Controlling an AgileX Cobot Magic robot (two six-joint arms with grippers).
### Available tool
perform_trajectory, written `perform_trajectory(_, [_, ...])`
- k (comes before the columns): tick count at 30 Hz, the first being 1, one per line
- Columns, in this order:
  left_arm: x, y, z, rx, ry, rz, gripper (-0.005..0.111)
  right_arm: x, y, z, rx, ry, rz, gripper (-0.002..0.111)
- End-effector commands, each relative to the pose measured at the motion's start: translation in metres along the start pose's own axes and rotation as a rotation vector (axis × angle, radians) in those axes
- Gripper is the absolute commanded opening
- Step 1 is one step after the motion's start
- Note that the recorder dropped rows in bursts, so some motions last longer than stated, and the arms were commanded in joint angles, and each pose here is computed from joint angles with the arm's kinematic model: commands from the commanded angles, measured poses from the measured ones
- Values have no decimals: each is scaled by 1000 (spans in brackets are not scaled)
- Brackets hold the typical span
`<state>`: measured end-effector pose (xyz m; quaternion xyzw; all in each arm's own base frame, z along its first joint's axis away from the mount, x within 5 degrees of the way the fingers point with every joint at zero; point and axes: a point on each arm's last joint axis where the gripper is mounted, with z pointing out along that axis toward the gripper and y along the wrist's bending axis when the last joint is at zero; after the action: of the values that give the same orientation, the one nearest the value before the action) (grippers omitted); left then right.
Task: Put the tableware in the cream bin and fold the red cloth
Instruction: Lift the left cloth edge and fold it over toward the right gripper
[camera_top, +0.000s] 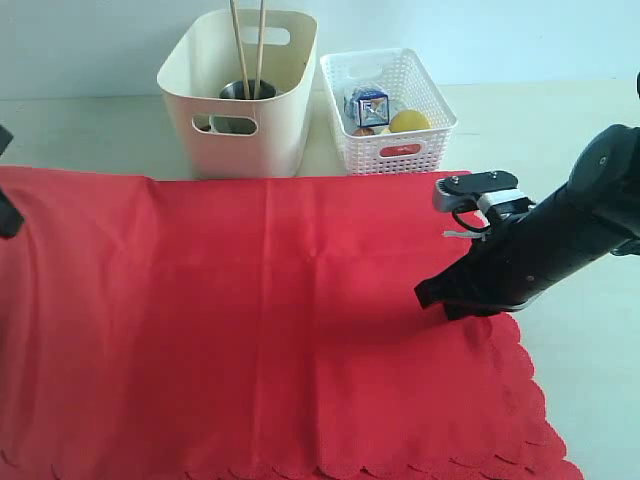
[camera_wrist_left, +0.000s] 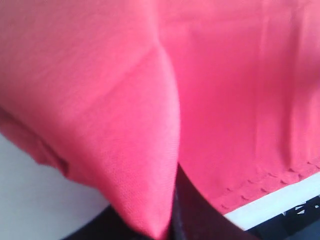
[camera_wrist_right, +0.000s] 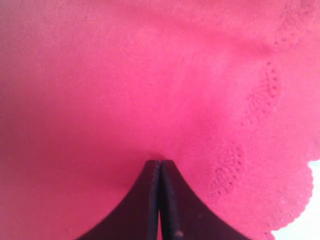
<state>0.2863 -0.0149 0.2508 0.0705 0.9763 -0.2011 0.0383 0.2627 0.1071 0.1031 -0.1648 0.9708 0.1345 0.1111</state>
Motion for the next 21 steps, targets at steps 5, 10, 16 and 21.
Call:
perform_trajectory(5, [-17, -76, 8, 49, 10, 157, 0, 7, -3, 10, 10, 43, -1, 0])
perform_trajectory(10, [-24, -116, 30, 86, 68, 211, 0, 7, -3, 10, 7, 46, 1, 0])
perform_trajectory(16, [-37, -165, 57, 214, 119, 247, 0, 7, -3, 10, 7, 46, 1, 0])
perform_trajectory(21, [-49, -201, 85, 279, 166, 257, 0, 7, -2, 10, 2, 43, 15, 0])
